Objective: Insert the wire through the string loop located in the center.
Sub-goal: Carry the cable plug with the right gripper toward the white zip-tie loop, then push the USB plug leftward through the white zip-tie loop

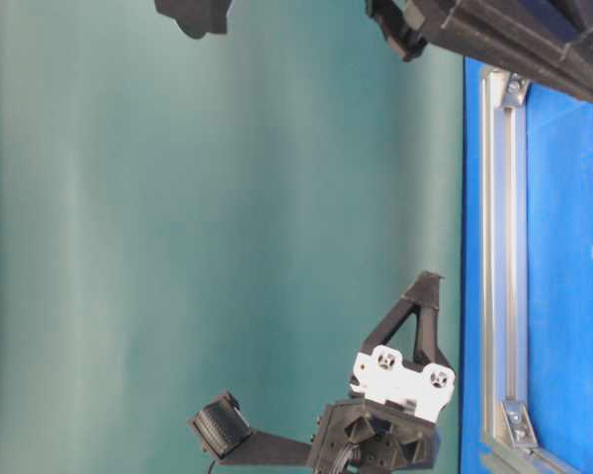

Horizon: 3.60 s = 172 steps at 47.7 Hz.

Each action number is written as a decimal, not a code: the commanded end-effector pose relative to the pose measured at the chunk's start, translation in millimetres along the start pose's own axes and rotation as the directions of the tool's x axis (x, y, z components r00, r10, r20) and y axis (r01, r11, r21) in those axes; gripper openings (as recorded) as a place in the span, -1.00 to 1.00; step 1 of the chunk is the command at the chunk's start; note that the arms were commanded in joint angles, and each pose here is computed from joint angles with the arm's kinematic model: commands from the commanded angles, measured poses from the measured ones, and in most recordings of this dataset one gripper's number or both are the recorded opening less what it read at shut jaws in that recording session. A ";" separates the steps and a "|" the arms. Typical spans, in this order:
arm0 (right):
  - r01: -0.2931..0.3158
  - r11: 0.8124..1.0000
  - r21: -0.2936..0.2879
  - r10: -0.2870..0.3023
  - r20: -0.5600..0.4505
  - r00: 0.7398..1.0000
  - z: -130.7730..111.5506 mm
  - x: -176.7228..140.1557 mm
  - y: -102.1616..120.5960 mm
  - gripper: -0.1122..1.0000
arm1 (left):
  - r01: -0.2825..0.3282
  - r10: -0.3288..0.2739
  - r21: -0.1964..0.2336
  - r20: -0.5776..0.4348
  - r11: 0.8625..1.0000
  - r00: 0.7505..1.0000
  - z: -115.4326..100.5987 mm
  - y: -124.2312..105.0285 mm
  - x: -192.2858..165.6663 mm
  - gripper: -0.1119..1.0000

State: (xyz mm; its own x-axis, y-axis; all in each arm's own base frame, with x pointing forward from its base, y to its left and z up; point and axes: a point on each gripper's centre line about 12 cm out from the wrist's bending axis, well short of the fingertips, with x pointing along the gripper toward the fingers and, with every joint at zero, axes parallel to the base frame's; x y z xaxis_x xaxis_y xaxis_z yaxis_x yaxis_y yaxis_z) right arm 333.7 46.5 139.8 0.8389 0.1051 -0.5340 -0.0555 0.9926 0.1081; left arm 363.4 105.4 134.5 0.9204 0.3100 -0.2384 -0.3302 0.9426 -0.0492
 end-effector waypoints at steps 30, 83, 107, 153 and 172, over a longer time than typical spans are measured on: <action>-0.004 1.000 0.003 0.004 0.049 0.999 11.2 -4.1 0.8 -0.86 | 0.005 -0.005 -0.002 0.046 1.000 0.999 15.0 -1.5 -1.9 -0.80; -0.004 1.000 0.003 0.004 0.054 0.999 11.7 -4.1 0.8 -0.86 | 0.007 -0.007 -0.002 0.044 1.000 0.999 14.8 -2.1 -1.9 -0.80; -0.006 1.000 0.003 0.006 0.069 0.998 14.7 -1.7 1.2 -0.86 | 0.008 -0.008 -0.001 0.047 1.000 0.999 15.9 -2.3 -1.3 -0.80; -0.006 1.000 0.006 0.006 0.076 0.997 33.8 45.0 4.5 -0.86 | 0.008 -0.008 0.001 0.043 1.000 0.999 14.6 -2.3 -1.4 -0.80; -0.007 1.000 0.004 0.007 0.086 0.996 34.9 44.9 4.5 -0.86 | 0.008 -0.008 0.001 0.044 1.000 0.999 15.1 -2.3 -1.1 -0.80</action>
State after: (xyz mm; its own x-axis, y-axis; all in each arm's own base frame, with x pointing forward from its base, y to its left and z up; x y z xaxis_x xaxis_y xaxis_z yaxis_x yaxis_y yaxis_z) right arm 384.4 53.6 134.9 0.8634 0.1062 -0.4933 -0.0591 0.9921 0.1103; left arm 363.9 105.0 134.7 0.9209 0.3085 -0.2384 -0.3287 0.9431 -0.0493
